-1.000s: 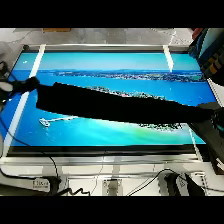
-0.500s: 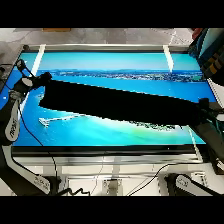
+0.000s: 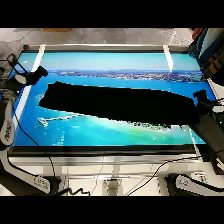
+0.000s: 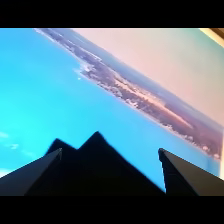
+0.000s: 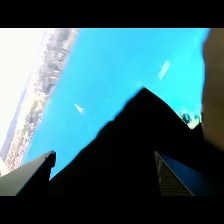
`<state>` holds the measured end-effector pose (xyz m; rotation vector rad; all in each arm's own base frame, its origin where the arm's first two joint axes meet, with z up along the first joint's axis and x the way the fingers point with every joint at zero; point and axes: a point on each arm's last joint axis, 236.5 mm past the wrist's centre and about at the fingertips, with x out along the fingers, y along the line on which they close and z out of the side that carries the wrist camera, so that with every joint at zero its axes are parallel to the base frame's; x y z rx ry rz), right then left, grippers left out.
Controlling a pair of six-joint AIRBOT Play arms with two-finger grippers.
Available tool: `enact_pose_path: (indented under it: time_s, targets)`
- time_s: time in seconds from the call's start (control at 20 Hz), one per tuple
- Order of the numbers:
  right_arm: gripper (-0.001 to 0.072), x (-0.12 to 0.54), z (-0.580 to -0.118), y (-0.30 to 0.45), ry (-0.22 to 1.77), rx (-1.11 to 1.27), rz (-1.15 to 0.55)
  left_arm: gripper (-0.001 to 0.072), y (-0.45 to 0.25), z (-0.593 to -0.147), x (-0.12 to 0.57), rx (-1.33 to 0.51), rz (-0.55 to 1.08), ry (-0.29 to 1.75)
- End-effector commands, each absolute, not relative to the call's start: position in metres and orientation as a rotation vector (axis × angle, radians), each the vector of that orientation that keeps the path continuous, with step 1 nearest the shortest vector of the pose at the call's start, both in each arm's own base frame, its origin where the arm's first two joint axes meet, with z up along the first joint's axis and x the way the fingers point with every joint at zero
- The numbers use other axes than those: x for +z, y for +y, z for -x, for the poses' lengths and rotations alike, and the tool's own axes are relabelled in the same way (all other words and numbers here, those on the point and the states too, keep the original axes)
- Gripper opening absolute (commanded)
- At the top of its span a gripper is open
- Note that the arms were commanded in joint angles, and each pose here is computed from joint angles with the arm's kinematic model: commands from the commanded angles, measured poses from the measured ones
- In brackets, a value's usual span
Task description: Fold the clothes and pants, and hang the long-sleeved shirts on hangers.
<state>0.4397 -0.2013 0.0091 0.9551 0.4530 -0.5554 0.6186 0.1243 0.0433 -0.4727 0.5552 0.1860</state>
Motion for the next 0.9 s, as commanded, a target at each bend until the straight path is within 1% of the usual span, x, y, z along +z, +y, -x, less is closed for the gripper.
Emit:
enact_pose_path:
  time_s: [0.0, 0.05, 0.1, 0.2, 0.3, 0.35, 0.5, 0.65, 0.75, 0.85]
  targets:
    - [0.0692, 0.027, -0.419, -0.220, 0.481, -0.566, -0.864, 0.0694, 0.148, -0.567, 0.037, 0.206, 0.436, 0.756]
    - [0.0692, 0.028, -0.406, -0.228, 0.499, -0.583, -0.866, 0.0624, 0.155, -0.542, 0.021, 0.212, 0.465, 0.867]
    - [0.0692, 0.028, -0.393, -0.235, 0.521, -0.601, -0.876, 0.0581, 0.160, -0.516, 0.004, 0.216, 0.504, 0.981]
    - [0.0691, 0.021, -0.371, -0.244, 0.575, -0.631, -0.892, 0.0582, 0.162, -0.475, -0.024, 0.232, 0.604, 1.127]
    - [0.0691, 0.010, -0.353, -0.247, 0.638, -0.650, -0.912, 0.0583, 0.153, -0.454, -0.046, 0.230, 0.703, 1.178]
    - [0.0691, 0.007, -0.348, -0.247, 0.658, -0.656, -0.917, 0.0585, 0.149, -0.448, -0.057, 0.237, 0.728, 1.185]
    - [0.0691, 0.004, -0.343, -0.245, 0.683, -0.656, -0.921, 0.0588, 0.134, -0.449, -0.081, 0.256, 0.826, 1.132]
    - [0.0692, 0.003, -0.344, -0.241, 0.690, -0.645, -0.940, 0.0589, 0.128, -0.464, -0.096, 0.306, 0.955, 1.005]
    - [0.0691, 0.001, -0.343, -0.236, 0.711, -0.636, -0.943, 0.0589, 0.135, -0.476, -0.101, 0.353, 0.982, 0.919]
    - [0.0690, -0.001, -0.343, -0.229, 0.747, -0.589, -0.900, 0.0588, 0.135, -0.488, -0.103, 0.367, 0.954, 0.873]
